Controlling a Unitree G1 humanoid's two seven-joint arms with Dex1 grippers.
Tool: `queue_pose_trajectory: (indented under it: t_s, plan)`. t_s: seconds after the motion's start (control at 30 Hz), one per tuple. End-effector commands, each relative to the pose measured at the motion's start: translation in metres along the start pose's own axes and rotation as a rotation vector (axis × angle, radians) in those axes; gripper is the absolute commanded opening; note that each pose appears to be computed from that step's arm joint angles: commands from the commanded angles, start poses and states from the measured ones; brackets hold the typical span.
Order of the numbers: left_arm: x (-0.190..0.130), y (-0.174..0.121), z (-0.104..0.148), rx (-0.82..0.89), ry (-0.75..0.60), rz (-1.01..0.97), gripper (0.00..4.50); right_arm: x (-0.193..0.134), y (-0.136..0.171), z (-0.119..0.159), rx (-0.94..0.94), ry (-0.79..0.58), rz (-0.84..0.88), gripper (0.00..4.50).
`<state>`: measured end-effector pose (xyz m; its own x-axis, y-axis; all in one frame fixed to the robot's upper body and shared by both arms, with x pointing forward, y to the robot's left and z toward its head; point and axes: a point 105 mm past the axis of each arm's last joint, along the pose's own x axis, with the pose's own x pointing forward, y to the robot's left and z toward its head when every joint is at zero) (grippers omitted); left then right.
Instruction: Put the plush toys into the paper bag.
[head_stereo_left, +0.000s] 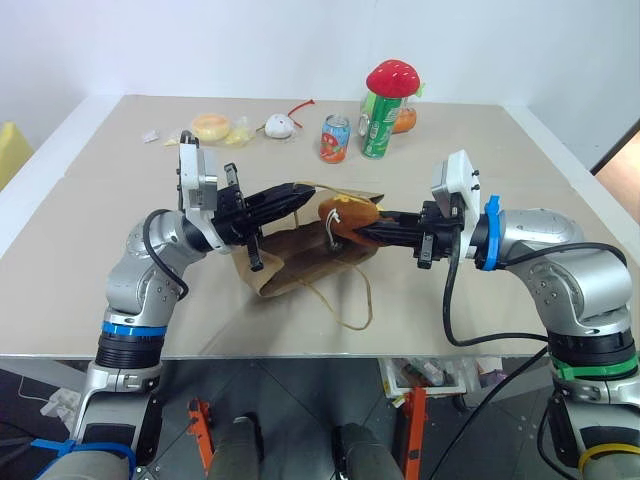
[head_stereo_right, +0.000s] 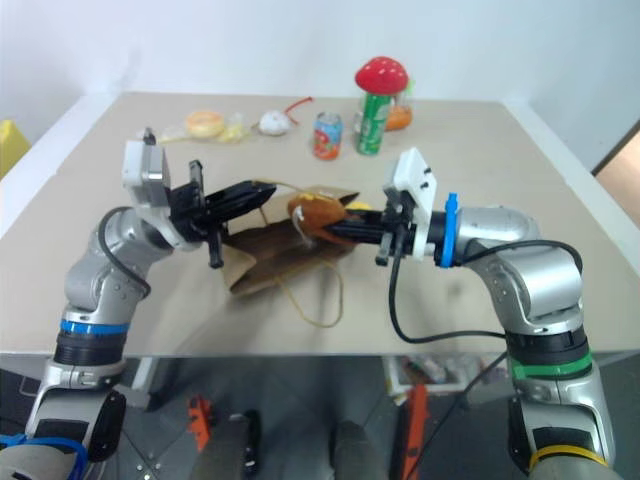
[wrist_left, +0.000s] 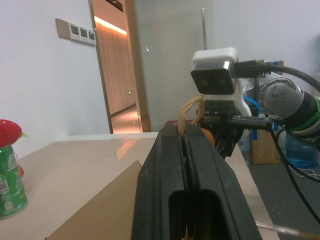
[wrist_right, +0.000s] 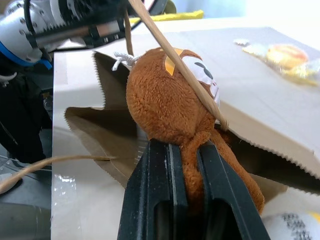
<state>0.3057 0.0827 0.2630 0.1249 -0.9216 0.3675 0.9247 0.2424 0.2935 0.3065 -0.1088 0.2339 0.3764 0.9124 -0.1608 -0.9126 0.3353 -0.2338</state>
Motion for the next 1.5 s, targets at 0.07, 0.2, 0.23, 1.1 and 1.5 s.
queue_pose_trajectory:
  t_s: [0.07, 0.2, 0.23, 1.1, 1.5]
  plan:
    - [0.002, 0.001, 0.014, 0.052, -0.032, -0.011, 0.0, 0.007, 0.01, -0.008, -0.053, 0.062, 0.023, 0.01]
    - [0.003, 0.0, 0.014, 0.051, -0.031, -0.009, 0.0, 0.02, 0.02, -0.02, -0.062, 0.106, 0.058, 0.01]
    - [0.003, 0.001, 0.014, 0.051, -0.031, -0.008, 0.0, 0.022, 0.021, -0.021, -0.068, 0.114, 0.061, 0.01]
    - [0.005, 0.001, 0.013, 0.051, -0.04, 0.003, 0.0, 0.053, 0.01, 0.005, -0.194, 0.064, 0.055, 0.01]
    - [0.005, 0.001, 0.015, 0.057, -0.039, 0.013, 0.0, 0.083, -0.005, -0.027, -0.182, 0.12, -0.04, 0.79]
